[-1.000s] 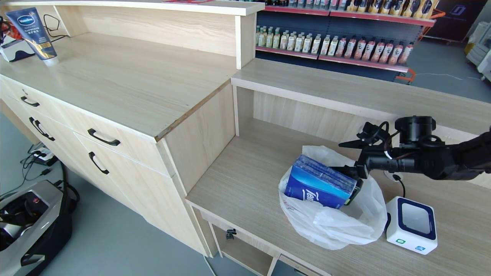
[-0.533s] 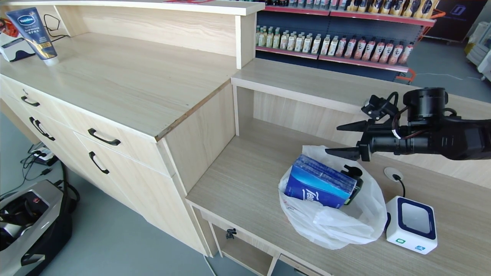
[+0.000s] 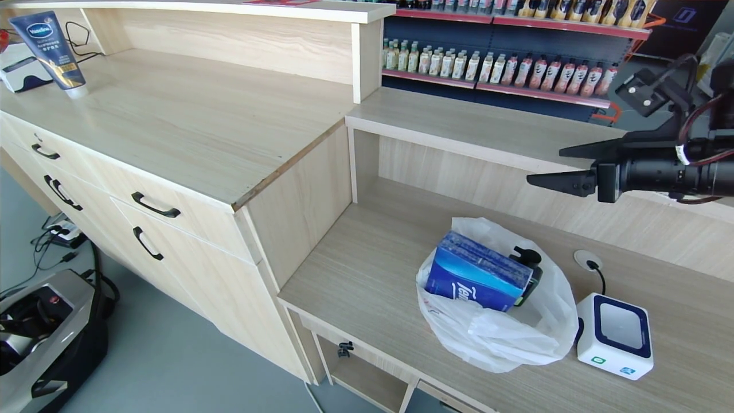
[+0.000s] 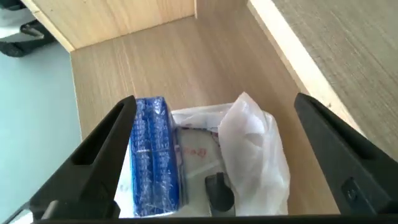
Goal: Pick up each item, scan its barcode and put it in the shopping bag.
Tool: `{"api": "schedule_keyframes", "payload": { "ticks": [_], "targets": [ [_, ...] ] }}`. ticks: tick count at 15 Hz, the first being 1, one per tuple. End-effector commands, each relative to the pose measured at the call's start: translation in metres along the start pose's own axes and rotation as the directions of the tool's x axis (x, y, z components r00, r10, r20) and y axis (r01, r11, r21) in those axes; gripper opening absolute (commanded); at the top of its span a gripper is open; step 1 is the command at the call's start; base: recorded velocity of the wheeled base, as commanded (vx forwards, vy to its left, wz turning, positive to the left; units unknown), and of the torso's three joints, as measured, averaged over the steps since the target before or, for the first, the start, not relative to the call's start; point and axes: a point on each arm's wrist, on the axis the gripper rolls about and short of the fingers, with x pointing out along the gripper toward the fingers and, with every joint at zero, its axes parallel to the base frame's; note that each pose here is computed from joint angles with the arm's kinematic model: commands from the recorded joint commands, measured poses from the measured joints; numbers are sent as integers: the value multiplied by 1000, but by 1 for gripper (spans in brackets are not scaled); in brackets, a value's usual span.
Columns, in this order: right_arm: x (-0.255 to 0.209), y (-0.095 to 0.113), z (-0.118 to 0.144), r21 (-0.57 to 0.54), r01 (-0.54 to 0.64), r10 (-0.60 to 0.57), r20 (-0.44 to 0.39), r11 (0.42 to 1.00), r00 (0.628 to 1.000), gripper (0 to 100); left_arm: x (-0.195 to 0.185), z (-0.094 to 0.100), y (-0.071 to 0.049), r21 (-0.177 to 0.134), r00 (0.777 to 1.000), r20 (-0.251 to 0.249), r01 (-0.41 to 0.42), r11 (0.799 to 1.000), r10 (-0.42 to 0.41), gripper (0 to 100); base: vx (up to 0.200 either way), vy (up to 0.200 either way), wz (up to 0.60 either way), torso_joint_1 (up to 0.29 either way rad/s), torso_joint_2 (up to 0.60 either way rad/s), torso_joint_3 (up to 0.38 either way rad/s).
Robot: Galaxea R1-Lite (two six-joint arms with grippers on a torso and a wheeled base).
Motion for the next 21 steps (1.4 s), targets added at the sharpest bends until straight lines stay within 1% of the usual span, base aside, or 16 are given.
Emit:
{"api": "schedule_keyframes", "payload": {
  "ticks": [1, 2, 3, 4, 5, 6, 7, 9, 10, 11, 12, 13, 15, 17, 19, 21],
  "targets": [
    [-86, 29, 34, 71, 342, -345, 31, 937, 938, 100, 0, 0, 0, 0, 1000, 1, 1, 1000, -1, 100, 0, 0, 0, 0, 0, 0],
    [-111, 43, 30, 137, 444, -446, -22, 885, 895, 100, 0, 0, 0, 0, 1000, 1, -1, 1000, 1, 100, 0, 0, 0, 0, 0, 0],
    [-127, 53, 24, 154, 507, -498, -98, 848, 862, 100, 0, 0, 0, 0, 1000, 1, 1, 1000, -1, 100, 0, 0, 0, 0, 0, 0],
    [-136, 60, 19, 166, 535, -515, -149, 828, 844, 100, 0, 0, 0, 0, 1000, 1, 1, 1000, -1, 100, 0, 0, 0, 0, 0, 0],
    [-148, 68, 11, 206, 564, -526, -212, 800, 823, 100, 0, 0, 0, 0, 1000, 1, 1, 1000, -1, 100, 0, 0, 0, 0, 0, 0],
    [-157, 74, 4, 242, 579, -525, -255, 779, 812, 100, 0, 0, 0, 0, 1000, 1, -1, 1000, 1, 100, 0, 0, 0, 0, 0, 0],
    [-164, 81, -1, 249, 582, -525, -261, 775, 810, 100, 0, 0, 0, 0, 1000, 1, 1, 1000, -1, 100, 0, 0, 0, 0, 0, 0],
    [-168, 90, -7, 227, 555, -504, -246, 801, 828, 100, 0, 0, 0, 0, 1000, 1, -1, 1000, 1, 100, 0, 0, 0, 0, 0, 0],
    [-169, 94, -6, 202, 530, -485, -231, 824, 843, 100, 0, 0, 0, 0, 1000, 1, 1, 1000, -1, 100, 0, 0, 0, 0, 0, 0],
    [-171, 98, -9, 160, 516, -477, -230, 841, 849, 100, 0, 0, 0, 0, 1000, 1, 1, 1000, -1, 100, 0, 0, 0, 0, 0, 0],
    [-174, 102, -13, 126, 510, -474, -233, 851, 849, 100, 0, 0, 0, 0, 1000, 1, 1, 1000, -1, 100, 0, 0, 0, 0, 0, 0],
    [-174, 103, -15, 115, 507, -472, -238, 854, 849, 100, 0, 0, 0, 0, 1000, 1, 1, 1000, -1, 100, 0, 0, 0, 0, 0, 0],
    [-179, 106, -14, 102, 505, -477, -216, 857, 852, 100, 0, 0, 0, 0, 1000, 1, 1, 1000, -1, 100, 0, 0, -600, 2, 0, 2],
    [-184, 109, -11, 52, 498, -482, -184, 866, 857, 100, 0, 0, 0, 0, 1000, 1, 1, 1000, -1, 100, 0, 0, -600, -2, -2, 7],
    [-187, 108, -4, 45, 503, -494, -132, 863, 860, 100, 0, 0, 0, 0, 1000, 1, 1, 1000, -1, 100, 0, 0, -600, 5, 0, 2],
    [-191, 110, -2, 37, 512, -507, -103, 858, 856, 100, 0, 0, 0, 0, 1000, 1, 1, 1000, -1, 100, 0, 0, -600, 0, -2, 7]
  ]
}}
